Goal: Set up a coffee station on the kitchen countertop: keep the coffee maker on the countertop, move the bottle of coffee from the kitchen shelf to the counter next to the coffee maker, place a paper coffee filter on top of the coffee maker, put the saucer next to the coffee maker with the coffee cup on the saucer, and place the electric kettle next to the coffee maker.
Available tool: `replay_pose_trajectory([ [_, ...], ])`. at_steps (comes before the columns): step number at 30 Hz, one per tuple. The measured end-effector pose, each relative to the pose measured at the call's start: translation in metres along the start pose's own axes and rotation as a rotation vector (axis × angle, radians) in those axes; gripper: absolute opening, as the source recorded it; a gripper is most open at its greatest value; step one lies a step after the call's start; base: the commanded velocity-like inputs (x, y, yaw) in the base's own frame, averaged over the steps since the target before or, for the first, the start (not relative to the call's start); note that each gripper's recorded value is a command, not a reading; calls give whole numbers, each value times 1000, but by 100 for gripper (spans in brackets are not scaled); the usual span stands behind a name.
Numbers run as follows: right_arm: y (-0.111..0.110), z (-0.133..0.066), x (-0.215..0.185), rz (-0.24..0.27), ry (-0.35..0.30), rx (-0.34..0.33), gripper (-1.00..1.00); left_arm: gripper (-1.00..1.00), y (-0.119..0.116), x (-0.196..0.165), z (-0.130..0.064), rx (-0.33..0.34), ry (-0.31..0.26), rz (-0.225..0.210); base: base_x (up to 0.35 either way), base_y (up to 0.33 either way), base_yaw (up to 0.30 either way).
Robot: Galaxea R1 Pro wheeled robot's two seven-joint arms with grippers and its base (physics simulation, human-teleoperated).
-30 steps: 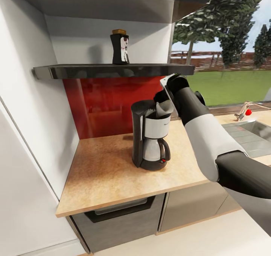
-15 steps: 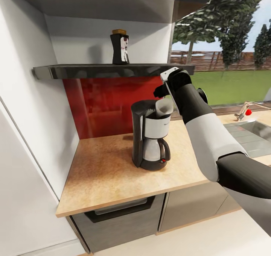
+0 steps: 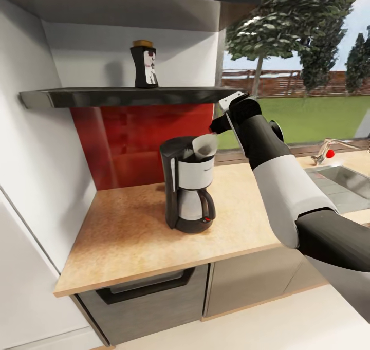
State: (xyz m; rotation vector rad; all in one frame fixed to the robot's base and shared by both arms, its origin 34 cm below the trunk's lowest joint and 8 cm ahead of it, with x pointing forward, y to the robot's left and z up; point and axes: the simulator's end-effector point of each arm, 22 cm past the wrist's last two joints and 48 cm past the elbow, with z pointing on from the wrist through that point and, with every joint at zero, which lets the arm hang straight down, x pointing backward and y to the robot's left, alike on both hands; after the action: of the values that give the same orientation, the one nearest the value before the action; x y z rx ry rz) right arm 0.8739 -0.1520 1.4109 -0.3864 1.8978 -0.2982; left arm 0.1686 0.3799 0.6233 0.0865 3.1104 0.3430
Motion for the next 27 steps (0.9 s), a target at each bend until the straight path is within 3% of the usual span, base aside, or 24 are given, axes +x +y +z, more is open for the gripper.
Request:
replay_pose_trajectory([
  [10, -3, 1, 1, -1, 2, 4, 100, 100, 1, 0, 0, -3, 0, 0, -5, -275, 0],
  [19, -5, 2, 4, 0, 7, 6, 100, 100, 2, 0, 0, -3, 1, -3, -132, -260, 0],
  [23, -22, 9, 18, 1, 36, 32, 100, 100, 2, 0, 0, -4, 1, -7, -267, -144, 0],
  [27, -52, 29, 73, 6, 129, 68, 100, 100, 3, 0, 0, -5, 1, -6, -252, -35, 0],
])
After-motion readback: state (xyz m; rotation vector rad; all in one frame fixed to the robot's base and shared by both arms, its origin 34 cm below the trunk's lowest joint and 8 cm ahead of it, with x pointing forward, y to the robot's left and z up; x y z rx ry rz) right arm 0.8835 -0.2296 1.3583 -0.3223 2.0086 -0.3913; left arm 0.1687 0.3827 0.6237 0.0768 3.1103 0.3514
